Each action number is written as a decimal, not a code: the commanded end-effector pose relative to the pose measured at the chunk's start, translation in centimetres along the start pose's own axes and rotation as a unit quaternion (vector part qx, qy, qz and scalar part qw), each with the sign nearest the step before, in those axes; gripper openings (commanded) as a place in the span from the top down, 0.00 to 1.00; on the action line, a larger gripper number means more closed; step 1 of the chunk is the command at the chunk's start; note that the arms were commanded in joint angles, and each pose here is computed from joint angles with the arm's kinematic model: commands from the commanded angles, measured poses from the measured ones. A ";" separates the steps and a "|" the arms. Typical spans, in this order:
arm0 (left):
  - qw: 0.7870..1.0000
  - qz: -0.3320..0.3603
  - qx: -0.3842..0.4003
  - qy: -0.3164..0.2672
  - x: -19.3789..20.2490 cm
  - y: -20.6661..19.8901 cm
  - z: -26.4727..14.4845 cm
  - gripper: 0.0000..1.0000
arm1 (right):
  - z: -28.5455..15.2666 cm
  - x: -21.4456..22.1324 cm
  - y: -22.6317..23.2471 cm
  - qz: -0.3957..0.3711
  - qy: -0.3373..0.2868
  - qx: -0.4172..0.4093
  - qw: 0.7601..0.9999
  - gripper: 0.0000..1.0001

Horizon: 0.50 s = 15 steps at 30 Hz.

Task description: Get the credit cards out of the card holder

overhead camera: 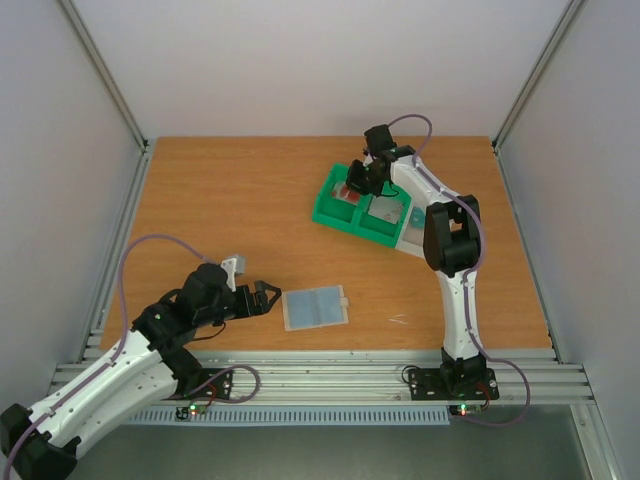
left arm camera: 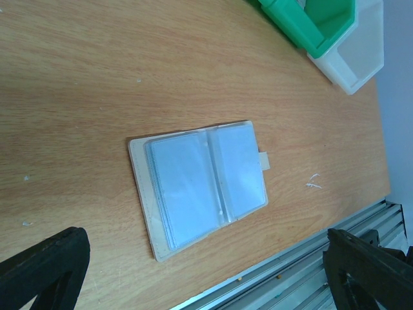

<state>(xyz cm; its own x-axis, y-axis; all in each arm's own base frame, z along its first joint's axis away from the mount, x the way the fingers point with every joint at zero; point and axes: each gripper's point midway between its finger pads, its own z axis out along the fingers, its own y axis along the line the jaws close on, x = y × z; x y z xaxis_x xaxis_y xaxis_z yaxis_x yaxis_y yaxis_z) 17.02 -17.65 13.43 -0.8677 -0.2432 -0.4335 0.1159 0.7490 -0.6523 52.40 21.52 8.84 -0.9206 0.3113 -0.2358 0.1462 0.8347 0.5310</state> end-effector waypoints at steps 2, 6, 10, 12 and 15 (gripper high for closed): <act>1.000 0.005 0.014 -0.010 -0.7 -0.9 -0.2 0.01 | 0.4 -0.7 -0.7 0.000 -0.005 0.017 1.000 0.94; 1.000 0.004 0.014 -0.010 -0.7 -1.0 -0.2 0.01 | 0.4 -0.9 -0.9 0.002 -0.012 0.022 1.000 0.92; 1.000 0.004 0.012 -0.009 -0.7 -0.9 -0.2 0.01 | 0.3 -1.1 -1.0 0.002 -0.015 0.025 1.000 0.89; 1.000 0.004 0.011 -0.008 -0.6 -0.8 -0.2 0.01 | 0.3 -1.1 -1.0 0.002 -0.016 0.029 0.999 0.87; 1.000 0.003 0.006 -0.007 -0.5 -0.6 -0.1 0.01 | -0.1 -1.2 -1.1 0.003 -0.017 0.032 0.999 0.83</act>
<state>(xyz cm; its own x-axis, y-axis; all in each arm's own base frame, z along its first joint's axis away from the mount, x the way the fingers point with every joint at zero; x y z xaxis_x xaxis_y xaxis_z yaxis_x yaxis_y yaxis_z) 17.03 -17.66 13.31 -0.8695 -0.2418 -0.4307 0.1132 0.7512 -0.6503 52.79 20.91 8.55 -0.9128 0.3225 -0.2506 0.1620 0.8490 0.5029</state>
